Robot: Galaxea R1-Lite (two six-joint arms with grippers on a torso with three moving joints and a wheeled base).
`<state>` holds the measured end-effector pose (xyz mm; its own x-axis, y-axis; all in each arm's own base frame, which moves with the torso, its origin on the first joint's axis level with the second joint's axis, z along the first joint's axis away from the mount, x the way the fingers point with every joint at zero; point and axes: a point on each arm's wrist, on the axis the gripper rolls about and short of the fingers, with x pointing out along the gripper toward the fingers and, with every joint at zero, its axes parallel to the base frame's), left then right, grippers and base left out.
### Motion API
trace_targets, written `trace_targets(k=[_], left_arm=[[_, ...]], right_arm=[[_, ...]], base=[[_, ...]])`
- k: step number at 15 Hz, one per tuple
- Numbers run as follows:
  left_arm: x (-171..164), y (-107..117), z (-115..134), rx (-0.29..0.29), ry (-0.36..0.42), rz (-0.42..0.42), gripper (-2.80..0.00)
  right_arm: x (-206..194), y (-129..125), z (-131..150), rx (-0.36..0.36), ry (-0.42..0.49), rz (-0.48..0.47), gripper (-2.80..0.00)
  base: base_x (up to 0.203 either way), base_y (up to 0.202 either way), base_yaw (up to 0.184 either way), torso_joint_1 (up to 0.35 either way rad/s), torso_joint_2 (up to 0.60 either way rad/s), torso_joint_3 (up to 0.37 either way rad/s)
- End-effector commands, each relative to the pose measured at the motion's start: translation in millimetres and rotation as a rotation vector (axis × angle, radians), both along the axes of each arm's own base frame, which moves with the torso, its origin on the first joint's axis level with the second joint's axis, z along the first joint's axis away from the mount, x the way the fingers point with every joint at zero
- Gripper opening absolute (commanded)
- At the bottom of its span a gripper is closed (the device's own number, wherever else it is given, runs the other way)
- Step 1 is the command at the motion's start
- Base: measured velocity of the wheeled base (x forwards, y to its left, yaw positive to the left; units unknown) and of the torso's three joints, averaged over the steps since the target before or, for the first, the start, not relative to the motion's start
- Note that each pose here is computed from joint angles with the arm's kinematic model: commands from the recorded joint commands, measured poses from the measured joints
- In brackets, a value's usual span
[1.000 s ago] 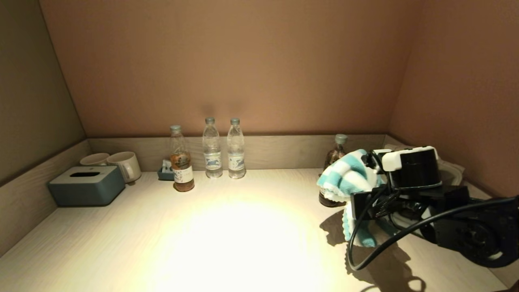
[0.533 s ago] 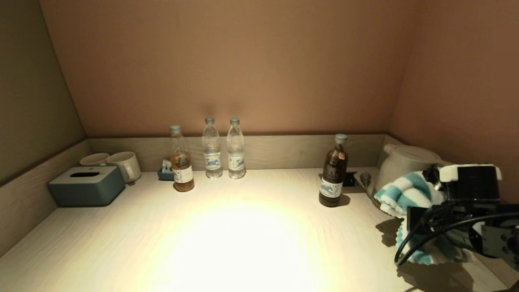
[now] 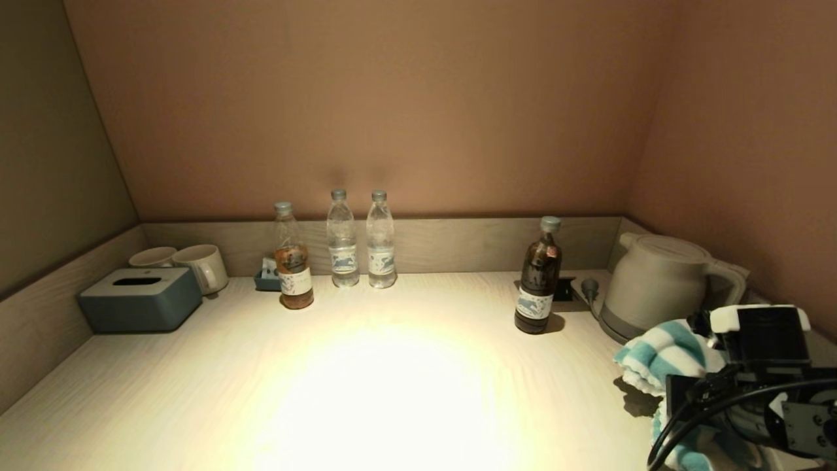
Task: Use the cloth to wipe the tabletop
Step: Place the tablecloth
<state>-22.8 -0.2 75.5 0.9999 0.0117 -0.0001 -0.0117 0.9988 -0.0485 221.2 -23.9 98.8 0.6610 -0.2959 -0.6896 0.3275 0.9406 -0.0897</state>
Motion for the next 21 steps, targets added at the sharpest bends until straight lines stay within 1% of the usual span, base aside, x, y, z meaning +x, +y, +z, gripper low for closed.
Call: trace_targets(k=[1,4,5,11,12,13,17,21], left_arm=[[0.1,0.0,0.0,-0.001,0.001,0.001,-2.8],[0.1,0.0,0.0,-0.001,0.001,0.002,-2.8],[0.1,0.0,0.0,-0.001,0.001,0.001,-2.8],[0.1,0.0,0.0,-0.001,0.001,0.001,-2.8],[0.1,0.0,0.0,-0.001,0.001,0.001,-2.8],[0.1,0.0,0.0,-0.001,0.001,0.001,-2.8],[0.1,0.0,0.0,-0.001,0.001,0.001,-2.8],[0.1,0.0,0.0,-0.001,0.001,0.001,-2.8]], right_arm=[[1.2,-2.3,-3.9,0.001,0.015,-0.01,-2.8],[7.7,-6.8,-10.1,0.0,0.024,-0.025,-2.8],[12.1,-8.7,-16.7,0.0,0.037,-0.031,-2.8],[25.8,-12.6,-27.2,-0.012,0.014,-0.038,-2.8],[26.1,-12.6,-28.2,-0.01,0.017,-0.038,0.0],[26.1,-12.6,-28.2,-0.01,0.017,-0.038,0.0],[23.7,-12.3,-19.7,-0.017,-0.033,-0.039,0.0],[12.6,-10.9,3.5,-0.041,-0.115,-0.026,0.0]], base=[[0.0,0.0,0.0,0.0,0.0,0.0],[0.0,0.0,0.0,0.0,0.0,0.0],[0.0,0.0,0.0,0.0,0.0,0.0],[0.0,0.0,0.0,0.0,0.0,0.0],[0.0,0.0,0.0,0.0,0.0,0.0],[0.0,0.0,0.0,0.0,0.0,0.0],[0.0,0.0,0.0,0.0,0.0,0.0],[0.0,0.0,0.0,0.0,0.0,0.0]])
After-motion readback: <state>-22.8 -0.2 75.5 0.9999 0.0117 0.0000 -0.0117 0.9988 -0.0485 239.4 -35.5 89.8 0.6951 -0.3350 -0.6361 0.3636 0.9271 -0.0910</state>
